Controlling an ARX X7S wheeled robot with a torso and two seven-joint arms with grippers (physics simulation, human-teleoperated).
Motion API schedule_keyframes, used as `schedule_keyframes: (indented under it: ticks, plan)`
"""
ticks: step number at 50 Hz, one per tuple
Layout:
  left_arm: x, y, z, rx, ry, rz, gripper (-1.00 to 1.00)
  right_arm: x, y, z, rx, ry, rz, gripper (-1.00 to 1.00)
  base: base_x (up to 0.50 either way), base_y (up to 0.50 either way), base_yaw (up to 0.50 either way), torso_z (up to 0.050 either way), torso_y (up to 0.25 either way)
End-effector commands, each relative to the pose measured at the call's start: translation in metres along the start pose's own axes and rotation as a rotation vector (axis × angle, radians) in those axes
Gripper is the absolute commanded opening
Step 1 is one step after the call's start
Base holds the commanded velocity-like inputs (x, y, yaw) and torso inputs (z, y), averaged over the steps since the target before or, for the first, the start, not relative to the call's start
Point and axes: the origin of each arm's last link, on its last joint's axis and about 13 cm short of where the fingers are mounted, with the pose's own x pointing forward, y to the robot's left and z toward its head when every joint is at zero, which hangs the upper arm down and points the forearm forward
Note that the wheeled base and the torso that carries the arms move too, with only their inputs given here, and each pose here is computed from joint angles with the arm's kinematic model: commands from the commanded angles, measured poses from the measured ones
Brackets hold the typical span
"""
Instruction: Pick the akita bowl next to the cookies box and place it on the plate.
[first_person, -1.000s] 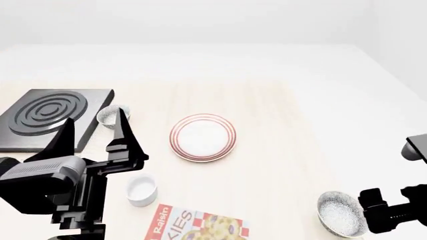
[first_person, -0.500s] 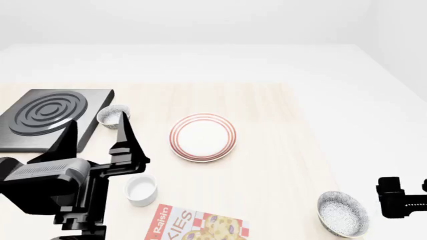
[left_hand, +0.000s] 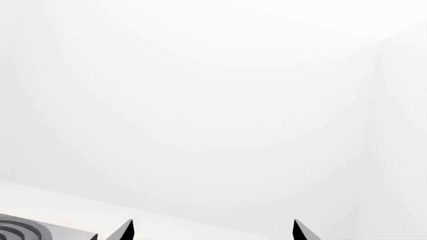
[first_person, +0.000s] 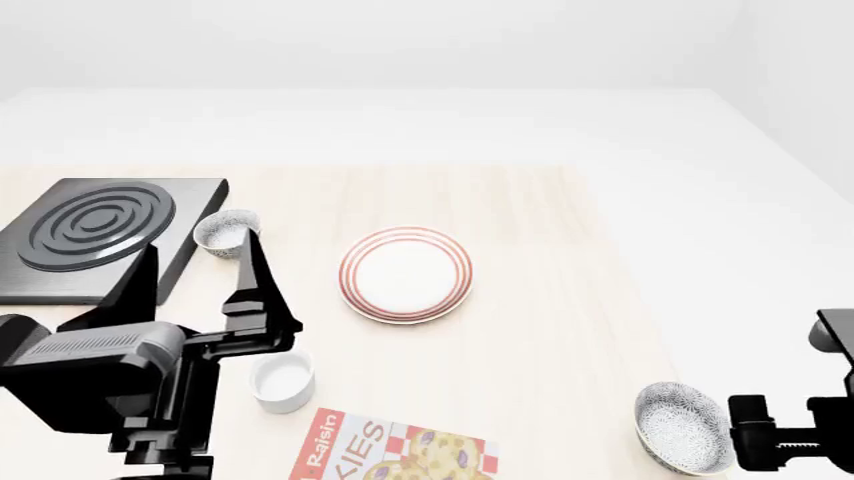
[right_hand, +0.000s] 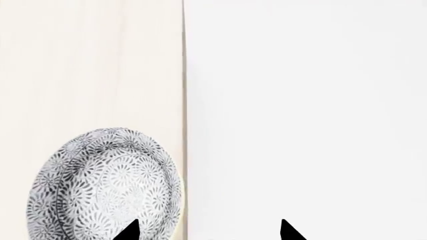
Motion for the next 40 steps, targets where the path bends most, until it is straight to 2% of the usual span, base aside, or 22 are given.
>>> schedule_keyframes:
  ticks: [1,16,22,34,35,40]
  plan:
    - [0.0,0.0,-0.001,0.002,0.002,-0.002,1.0,0.016,0.002,-0.001,0.001,0.008,0.0,1.0,0.0,0.0,0.0,0.0,0.0]
    - [-0.001,0.0,-0.001,0.003,0.007,-0.006,1.0,0.042,0.012,-0.001,-0.034,0.043,0.07,1.0,0.0,0.0,0.0,0.0,0.0]
    - [-0.002,0.0,-0.001,0.004,0.007,-0.005,1.0,0.049,0.014,-0.006,-0.062,0.106,0.101,1.0,0.0,0.0,0.0,0.0,0.0]
    - [-0.003,0.0,-0.001,0.007,0.007,-0.004,1.0,0.055,0.014,-0.015,-0.083,0.158,0.098,1.0,0.0,0.0,0.0,0.0,0.0]
    - [-0.003,0.0,-0.001,0.007,0.007,-0.004,1.0,0.055,0.014,-0.017,-0.089,0.163,0.098,-1.0,0.0,0.0,0.0,0.0,0.0]
    - [-0.003,0.001,-0.001,0.008,0.007,-0.004,1.0,0.055,0.016,-0.018,-0.116,0.154,0.093,-1.0,0.0,0.0,0.0,0.0,0.0]
